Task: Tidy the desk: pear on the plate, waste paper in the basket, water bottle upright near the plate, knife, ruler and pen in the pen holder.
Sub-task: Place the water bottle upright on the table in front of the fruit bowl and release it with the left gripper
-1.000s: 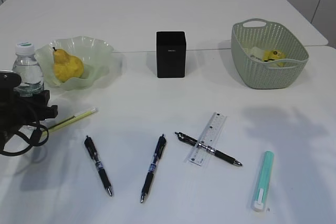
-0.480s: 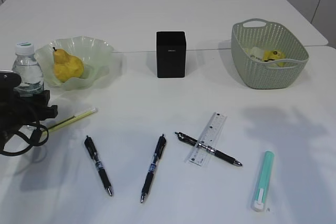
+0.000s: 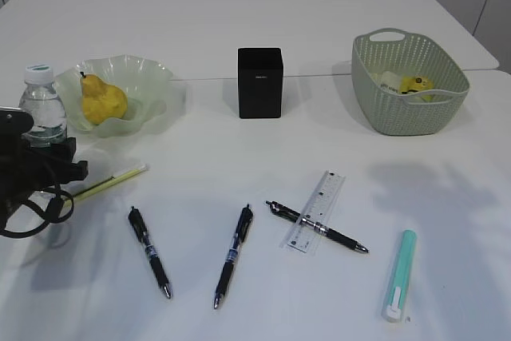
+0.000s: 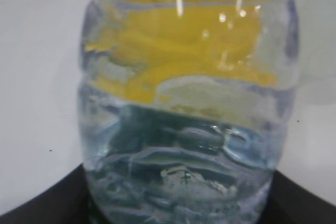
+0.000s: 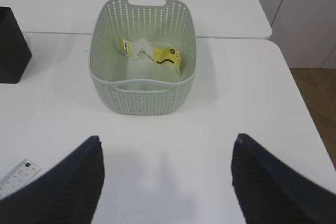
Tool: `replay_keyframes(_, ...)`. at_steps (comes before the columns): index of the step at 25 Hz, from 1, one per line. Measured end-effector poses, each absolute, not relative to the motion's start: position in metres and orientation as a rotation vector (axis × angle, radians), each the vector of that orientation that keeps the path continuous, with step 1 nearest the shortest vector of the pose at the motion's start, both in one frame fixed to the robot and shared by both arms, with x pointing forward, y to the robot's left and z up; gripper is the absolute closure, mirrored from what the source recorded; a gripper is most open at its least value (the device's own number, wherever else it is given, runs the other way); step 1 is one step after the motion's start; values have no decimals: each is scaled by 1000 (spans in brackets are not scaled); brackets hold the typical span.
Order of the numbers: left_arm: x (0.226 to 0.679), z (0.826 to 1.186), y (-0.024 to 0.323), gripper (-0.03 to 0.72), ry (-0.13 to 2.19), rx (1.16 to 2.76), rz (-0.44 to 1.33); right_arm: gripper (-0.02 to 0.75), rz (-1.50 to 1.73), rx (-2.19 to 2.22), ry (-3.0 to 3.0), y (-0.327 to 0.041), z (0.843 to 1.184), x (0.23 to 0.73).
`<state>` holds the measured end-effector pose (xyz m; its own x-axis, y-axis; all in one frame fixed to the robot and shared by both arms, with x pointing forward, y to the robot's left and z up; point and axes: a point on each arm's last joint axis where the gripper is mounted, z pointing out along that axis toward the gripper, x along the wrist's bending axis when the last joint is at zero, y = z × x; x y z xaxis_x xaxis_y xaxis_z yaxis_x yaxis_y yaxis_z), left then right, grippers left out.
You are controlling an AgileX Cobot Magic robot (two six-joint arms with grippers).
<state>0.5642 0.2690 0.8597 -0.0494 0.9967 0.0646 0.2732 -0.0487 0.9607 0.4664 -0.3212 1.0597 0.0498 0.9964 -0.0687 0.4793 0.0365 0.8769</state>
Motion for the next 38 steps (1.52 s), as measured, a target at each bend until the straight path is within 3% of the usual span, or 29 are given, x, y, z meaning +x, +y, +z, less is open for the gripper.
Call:
replay_keyframes(7,564,860,270,238,1437,1420,1157,152,843,1548,1539,-320,1060,466)
replay_keyframes(15,565,862,271,143,1426,1394,1179,152,842,1547,1540,-320,1060,466)
replay_keyframes(31,556,861,274,137,1456,1394,1185,152,842,1545,1540,-320,1060,467)
replay_keyframes(38,555,877,274,137,1430,1354,1203,152,842,1545,1540,-320,1060,467)
